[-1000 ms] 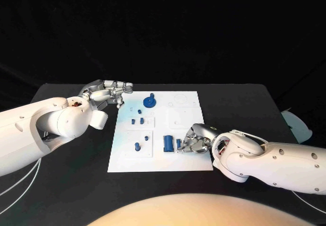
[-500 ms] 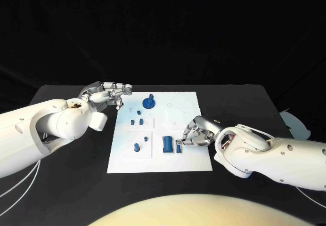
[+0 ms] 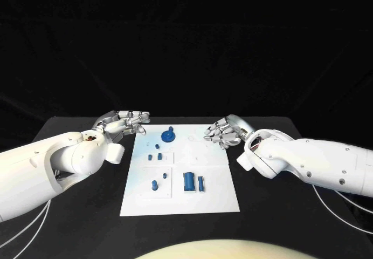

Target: Assemble the parts on the task board

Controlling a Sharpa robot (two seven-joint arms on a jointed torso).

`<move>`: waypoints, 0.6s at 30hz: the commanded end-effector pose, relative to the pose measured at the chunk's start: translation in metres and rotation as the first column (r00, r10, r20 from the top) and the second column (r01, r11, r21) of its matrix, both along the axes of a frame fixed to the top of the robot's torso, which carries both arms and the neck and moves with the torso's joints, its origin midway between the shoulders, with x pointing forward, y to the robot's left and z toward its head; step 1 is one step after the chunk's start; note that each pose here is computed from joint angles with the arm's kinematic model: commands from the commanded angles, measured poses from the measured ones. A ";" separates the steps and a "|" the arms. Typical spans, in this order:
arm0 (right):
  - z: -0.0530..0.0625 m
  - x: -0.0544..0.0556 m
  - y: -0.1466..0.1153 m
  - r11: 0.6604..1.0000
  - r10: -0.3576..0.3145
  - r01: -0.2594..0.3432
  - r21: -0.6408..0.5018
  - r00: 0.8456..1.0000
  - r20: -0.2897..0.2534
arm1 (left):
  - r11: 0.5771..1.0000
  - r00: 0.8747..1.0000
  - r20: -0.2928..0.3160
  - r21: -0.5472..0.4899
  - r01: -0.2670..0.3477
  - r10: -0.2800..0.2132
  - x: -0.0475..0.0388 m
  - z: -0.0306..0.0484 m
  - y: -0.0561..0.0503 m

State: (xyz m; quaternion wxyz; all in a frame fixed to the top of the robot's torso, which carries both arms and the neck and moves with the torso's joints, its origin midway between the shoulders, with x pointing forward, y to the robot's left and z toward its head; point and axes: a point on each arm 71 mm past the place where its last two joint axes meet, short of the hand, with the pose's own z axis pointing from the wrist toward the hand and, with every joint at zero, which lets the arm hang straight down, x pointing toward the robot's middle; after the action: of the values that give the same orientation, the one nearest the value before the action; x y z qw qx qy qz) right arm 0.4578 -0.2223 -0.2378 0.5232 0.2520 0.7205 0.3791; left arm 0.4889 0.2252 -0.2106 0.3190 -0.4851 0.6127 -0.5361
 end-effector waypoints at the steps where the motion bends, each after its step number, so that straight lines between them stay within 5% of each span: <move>1: 0.003 0.015 -0.001 0.957 0.004 0.009 0.291 0.999 -0.043 | 0.994 0.996 0.038 -0.081 -0.077 0.080 0.0077 0.0007 0.003; 7: 0.001 0.049 -0.005 0.897 -0.059 0.080 0.436 0.996 -0.062 | 0.982 0.986 0.041 -0.100 -0.157 0.162 0.0214 -0.0127 0.003; 12: -0.002 0.064 -0.008 0.871 -0.085 0.102 0.481 0.995 -0.058 | 0.978 0.981 0.040 -0.095 -0.188 0.192 0.0291 -0.0228 -0.002; 14: -0.002 0.067 -0.010 0.867 -0.090 0.106 0.487 0.994 -0.056 | 0.978 0.980 0.043 -0.090 -0.190 0.195 0.0306 -0.0253 -0.005; 15: -0.005 0.065 -0.011 0.916 -0.120 0.132 0.380 0.991 -0.055 | 0.986 0.988 0.016 -0.067 -0.151 0.152 0.0285 -0.0267 -0.006; 18: -0.004 0.064 -0.010 0.912 -0.124 0.135 0.387 0.991 -0.053 | 0.986 0.988 0.019 -0.064 -0.154 0.156 0.0275 -0.0266 -0.007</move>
State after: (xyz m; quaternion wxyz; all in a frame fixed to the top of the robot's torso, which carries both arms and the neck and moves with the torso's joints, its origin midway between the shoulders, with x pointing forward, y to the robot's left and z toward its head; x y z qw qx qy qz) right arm 0.5231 -0.2336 -0.2414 0.4748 0.4046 0.6192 0.4768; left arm 0.5172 0.2198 -0.2375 0.3505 -0.5361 0.5520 -0.5339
